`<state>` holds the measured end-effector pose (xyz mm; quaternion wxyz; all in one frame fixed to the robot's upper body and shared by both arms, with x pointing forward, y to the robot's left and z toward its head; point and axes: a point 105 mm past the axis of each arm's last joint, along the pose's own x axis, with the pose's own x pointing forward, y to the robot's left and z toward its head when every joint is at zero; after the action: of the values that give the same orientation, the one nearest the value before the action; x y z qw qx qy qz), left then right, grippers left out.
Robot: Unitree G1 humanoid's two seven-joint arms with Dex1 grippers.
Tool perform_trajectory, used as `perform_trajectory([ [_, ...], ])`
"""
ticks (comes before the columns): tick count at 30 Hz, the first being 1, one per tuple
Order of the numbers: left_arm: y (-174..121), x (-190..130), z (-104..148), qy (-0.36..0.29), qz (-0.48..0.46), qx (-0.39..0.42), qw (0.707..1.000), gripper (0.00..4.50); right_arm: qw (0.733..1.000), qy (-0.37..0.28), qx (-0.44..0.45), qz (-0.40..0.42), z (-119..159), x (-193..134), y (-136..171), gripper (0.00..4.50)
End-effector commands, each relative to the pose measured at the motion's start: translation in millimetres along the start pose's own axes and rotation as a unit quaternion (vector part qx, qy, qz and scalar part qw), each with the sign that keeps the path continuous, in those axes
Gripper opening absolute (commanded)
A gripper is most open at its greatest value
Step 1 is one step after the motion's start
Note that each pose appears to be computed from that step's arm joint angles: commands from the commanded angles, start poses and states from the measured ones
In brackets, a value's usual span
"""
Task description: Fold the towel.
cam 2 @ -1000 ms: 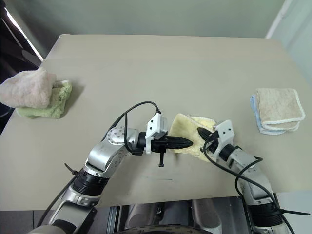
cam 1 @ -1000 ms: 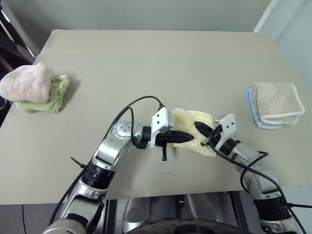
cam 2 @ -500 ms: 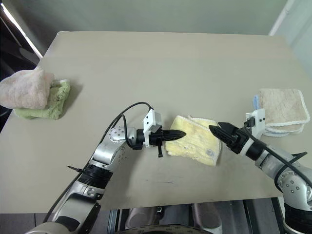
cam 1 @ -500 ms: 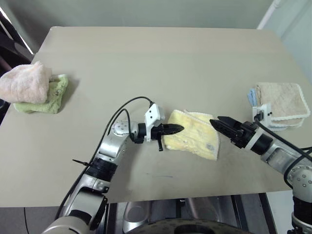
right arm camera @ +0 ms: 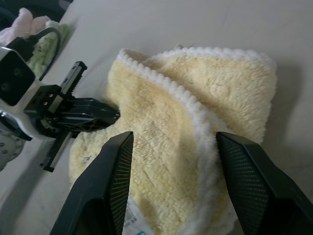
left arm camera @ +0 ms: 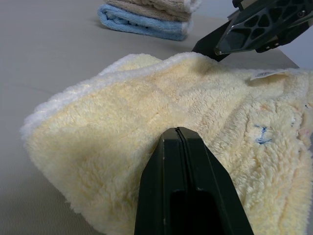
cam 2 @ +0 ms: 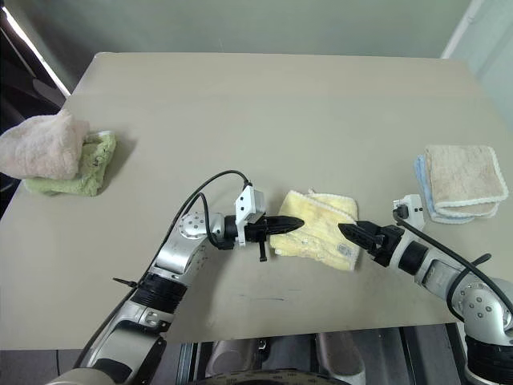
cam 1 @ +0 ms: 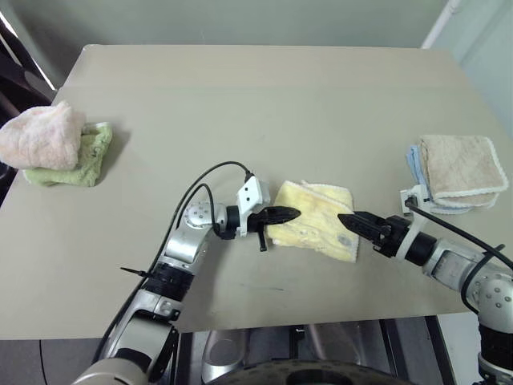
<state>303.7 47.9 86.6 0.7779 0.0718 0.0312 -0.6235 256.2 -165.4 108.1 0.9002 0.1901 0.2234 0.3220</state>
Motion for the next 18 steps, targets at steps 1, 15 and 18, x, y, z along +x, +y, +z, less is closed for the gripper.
perform_trajectory([
  [1,-0.2,1.2,2.6,-0.003,0.002,0.011,1.0,0.0,0.999,-0.021,-0.039,0.011,10.8,-0.5,6.2,2.47],
  [15,20.0,1.1,16.5,-0.018,0.049,0.031,0.998,0.0,0.994,-0.042,-0.093,0.047,29.8,4.8,18.4,0.05],
  [18,20.8,1.5,17.9,-0.02,0.051,0.034,0.998,0.0,0.992,-0.049,-0.104,0.048,36.6,7.7,17.6,0.05],
])
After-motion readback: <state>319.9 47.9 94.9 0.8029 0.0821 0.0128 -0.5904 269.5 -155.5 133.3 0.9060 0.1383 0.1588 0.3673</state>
